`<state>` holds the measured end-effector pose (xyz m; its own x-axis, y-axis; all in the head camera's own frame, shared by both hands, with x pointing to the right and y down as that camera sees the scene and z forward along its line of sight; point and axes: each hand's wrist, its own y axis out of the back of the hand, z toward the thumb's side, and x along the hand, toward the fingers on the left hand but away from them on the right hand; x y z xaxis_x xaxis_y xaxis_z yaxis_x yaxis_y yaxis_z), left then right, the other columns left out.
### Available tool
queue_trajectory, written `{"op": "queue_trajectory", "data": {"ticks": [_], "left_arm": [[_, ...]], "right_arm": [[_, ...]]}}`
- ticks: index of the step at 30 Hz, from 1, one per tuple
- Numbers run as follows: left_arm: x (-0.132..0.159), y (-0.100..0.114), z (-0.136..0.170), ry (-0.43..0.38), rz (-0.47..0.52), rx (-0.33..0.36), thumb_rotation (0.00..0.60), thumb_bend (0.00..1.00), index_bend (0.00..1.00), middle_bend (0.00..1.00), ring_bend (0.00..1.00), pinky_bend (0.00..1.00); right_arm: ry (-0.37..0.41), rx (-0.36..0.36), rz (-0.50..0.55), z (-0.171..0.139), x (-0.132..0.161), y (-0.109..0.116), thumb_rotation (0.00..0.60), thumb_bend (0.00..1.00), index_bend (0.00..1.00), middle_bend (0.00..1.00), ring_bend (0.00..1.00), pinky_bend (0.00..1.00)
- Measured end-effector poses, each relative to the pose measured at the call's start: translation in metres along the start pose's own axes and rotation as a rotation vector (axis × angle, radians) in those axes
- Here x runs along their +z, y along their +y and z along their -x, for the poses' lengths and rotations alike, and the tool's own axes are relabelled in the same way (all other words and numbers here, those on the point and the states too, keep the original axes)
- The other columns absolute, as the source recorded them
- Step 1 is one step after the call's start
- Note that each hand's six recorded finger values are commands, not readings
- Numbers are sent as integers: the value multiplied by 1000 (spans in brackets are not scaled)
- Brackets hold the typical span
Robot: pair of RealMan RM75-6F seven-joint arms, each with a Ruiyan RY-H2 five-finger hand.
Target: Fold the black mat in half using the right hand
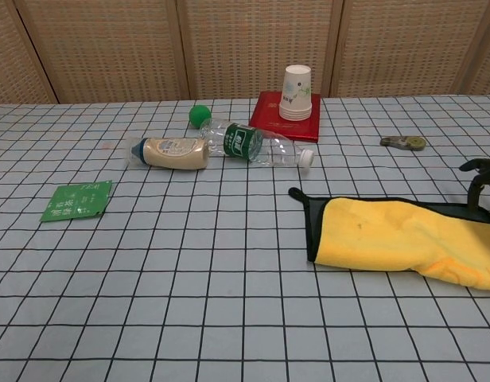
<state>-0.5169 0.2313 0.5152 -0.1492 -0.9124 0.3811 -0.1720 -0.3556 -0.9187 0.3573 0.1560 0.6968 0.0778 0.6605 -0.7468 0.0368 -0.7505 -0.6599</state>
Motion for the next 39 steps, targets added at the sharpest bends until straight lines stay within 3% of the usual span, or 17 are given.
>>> {"op": "queue_trajectory", "data": {"ticks": [8,15,31,39], "left_arm": [[0,0,0,1,0,1,600,0,0,0,0,0],[0,0,0,1,-1,1,600,0,0,0,0,0],[1,-2,0,1,-5,-3,600,0,0,0,0,0],[1,-1,0,2,-4,-2,600,0,0,0,0,0]], "right_arm": [[-93,34,54,7,-10,-3,600,294,433,0,0,0],[-136,71,52,13,-11,-6,600,482,444,0,0,0],[-130,69,28,16,-11,-10,600,498,461,0,0,0],[-137,67,5,20,-13,-15,600,516,532,0,0,0]]}}
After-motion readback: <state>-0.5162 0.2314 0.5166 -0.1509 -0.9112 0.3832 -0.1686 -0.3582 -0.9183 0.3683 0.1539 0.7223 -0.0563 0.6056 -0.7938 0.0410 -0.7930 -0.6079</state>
